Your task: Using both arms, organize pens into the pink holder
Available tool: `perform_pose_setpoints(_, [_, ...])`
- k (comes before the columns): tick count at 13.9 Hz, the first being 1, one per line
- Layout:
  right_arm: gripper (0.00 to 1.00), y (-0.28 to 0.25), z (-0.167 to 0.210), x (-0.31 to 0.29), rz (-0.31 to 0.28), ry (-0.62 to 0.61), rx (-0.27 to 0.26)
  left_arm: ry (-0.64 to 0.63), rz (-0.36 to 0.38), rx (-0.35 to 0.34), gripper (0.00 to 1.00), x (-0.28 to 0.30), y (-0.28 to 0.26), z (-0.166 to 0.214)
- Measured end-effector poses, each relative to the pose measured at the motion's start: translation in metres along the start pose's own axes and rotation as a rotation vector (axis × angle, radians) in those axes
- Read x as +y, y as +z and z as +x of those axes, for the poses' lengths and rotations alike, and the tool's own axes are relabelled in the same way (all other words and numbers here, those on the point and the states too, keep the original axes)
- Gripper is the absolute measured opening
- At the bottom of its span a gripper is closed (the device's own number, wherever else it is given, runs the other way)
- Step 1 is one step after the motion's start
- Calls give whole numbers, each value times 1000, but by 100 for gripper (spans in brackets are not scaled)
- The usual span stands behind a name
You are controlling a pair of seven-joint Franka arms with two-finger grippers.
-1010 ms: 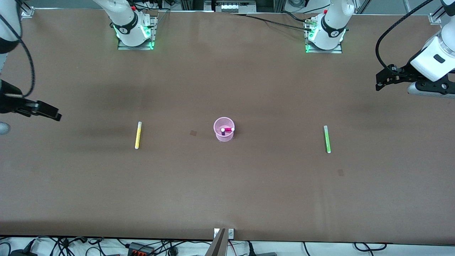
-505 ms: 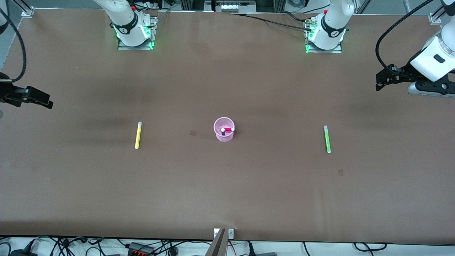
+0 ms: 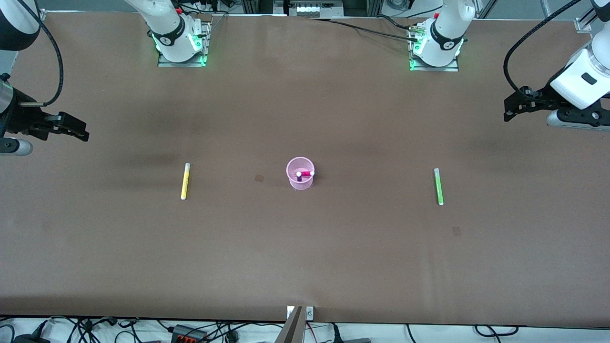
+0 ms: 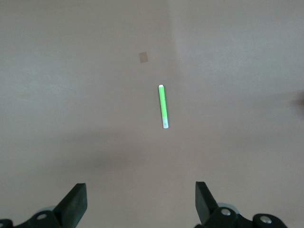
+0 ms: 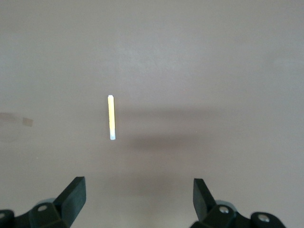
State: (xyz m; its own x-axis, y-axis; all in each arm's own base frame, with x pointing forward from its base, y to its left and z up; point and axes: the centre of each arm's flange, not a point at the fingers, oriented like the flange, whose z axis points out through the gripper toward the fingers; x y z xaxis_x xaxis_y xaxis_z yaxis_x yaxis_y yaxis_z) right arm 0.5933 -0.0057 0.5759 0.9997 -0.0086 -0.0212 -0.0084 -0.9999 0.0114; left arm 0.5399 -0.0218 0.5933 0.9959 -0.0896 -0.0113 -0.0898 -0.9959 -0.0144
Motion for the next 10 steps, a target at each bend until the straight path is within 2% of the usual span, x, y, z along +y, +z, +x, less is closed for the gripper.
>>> perform_pose_setpoints(3, [100,-5,5,1,0,2,25,0,0,0,100,0,0,0])
perform_pose_setpoints(10, [100,-9,6,4,0,7,34,0,0,-1,100,0,0,0])
